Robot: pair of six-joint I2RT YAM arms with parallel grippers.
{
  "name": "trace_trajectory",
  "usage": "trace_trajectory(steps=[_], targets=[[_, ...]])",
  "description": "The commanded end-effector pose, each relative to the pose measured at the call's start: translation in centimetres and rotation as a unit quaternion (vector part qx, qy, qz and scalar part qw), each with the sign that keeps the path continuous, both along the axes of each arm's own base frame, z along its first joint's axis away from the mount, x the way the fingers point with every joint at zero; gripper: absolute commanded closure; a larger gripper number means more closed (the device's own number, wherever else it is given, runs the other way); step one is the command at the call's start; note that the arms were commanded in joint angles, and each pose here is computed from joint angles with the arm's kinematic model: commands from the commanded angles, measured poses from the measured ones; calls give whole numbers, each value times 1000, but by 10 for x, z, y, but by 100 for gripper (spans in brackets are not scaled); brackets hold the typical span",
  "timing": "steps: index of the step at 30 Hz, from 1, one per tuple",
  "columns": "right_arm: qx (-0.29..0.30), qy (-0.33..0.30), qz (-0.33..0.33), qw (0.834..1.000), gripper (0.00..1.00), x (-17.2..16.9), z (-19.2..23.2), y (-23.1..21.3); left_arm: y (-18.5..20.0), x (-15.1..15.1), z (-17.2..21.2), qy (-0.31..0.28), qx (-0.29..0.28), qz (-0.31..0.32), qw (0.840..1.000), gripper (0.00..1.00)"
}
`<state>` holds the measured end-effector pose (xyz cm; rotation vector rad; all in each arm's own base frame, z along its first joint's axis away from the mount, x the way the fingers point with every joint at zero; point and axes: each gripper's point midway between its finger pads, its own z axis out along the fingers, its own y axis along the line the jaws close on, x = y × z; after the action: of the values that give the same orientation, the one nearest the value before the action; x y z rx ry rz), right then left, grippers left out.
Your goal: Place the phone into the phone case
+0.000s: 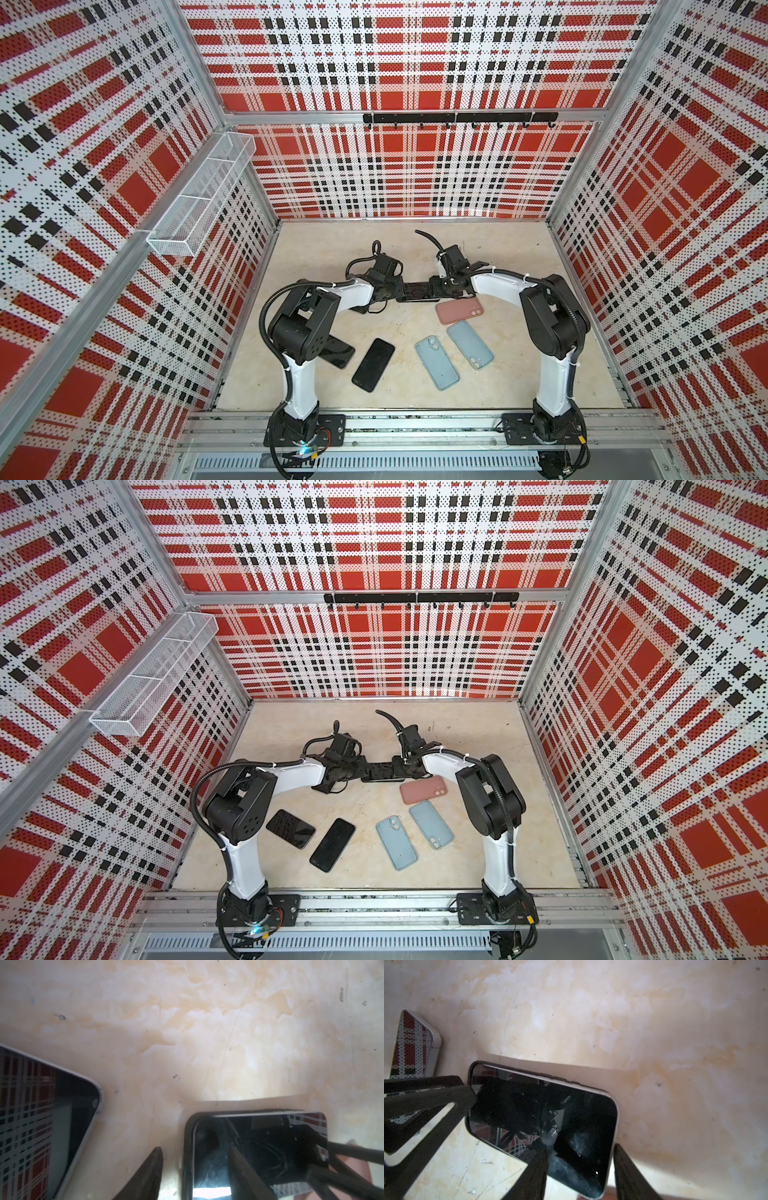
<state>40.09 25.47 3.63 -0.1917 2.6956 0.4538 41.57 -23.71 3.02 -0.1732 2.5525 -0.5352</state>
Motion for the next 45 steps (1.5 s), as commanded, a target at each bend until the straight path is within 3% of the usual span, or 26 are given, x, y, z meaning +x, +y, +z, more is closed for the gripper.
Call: trace_trajectory(steps=[1, 11, 25, 29, 37, 45], targets=[[4, -12, 8, 1000, 55, 7, 1, 10, 7, -21, -20, 48, -5, 6, 999, 44], [13, -15, 22, 1000, 72, 6, 5, 25, 2, -22, -21, 47, -23, 5, 999, 44], [22, -6, 37, 999, 77, 1, 1, 46, 3, -23, -22, 45, -30, 10, 998, 44], [11, -16, 33, 999, 71, 2, 7, 41, 8, -22, -19, 43, -32, 15, 998, 44], [6, -22, 7, 1000, 43, 10, 21, 15, 22, -21, -7, 32, -36, 29, 998, 38], [51, 3, 4, 999, 34, 9, 13, 9, 22, -22, 3, 26, -47, 26, 998, 35]])
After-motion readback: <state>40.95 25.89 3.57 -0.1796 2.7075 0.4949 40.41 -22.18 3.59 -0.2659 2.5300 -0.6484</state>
